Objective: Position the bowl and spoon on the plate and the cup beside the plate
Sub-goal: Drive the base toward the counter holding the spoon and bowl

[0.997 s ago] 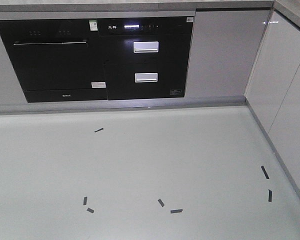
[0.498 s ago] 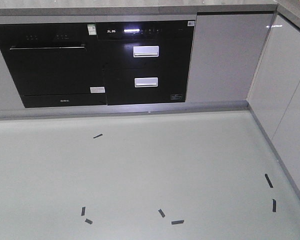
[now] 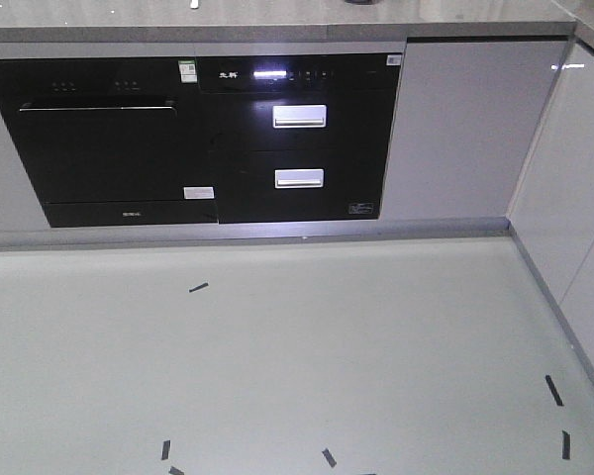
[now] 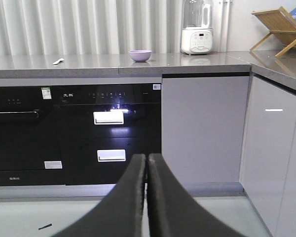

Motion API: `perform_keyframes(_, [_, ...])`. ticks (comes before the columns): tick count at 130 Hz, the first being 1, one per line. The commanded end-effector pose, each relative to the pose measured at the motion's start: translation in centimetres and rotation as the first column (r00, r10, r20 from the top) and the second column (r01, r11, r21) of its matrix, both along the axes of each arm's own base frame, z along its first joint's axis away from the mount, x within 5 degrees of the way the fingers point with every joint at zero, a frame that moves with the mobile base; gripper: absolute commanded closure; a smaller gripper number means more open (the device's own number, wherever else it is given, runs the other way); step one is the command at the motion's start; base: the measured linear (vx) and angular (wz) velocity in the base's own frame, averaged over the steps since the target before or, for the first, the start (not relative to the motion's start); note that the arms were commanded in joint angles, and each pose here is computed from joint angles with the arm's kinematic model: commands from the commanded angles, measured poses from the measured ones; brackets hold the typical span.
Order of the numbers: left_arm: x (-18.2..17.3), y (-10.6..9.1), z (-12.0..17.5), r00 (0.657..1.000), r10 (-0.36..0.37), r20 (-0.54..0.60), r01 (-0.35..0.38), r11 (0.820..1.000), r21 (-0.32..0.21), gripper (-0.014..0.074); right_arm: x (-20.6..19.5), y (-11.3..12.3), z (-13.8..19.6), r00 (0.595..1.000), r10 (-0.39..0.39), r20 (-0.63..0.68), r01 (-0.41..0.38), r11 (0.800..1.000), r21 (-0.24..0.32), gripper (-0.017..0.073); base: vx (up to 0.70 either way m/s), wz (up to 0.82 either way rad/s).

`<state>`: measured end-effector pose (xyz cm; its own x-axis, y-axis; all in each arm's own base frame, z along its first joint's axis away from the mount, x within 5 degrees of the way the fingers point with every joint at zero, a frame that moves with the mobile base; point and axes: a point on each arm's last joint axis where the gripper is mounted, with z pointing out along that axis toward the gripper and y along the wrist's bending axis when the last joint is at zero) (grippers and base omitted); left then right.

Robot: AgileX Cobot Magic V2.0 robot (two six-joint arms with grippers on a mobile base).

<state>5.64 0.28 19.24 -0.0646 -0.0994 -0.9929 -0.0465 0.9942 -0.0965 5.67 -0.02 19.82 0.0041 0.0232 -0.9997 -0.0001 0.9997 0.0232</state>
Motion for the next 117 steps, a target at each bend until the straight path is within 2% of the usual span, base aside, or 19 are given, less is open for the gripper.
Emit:
perform_keyframes(1, [-0.05,-0.06,0.37,0.997,-0.005,0.074,0.006,1.000,-0.014,0.0600,-0.02,0.03,0.45,0.998,0.001,0.070,-0.001,1.000,-0.008,0.0561,0.18,0.11])
perform_keyframes(117, [-0.05,-0.06,0.37,0.997,-0.005,0.074,0.006,1.000,-0.014,0.0600,-0.02,0.03,0.45,0.998,0.001,0.070,-0.001,1.000,-0.008,0.0561,0.17,0.03])
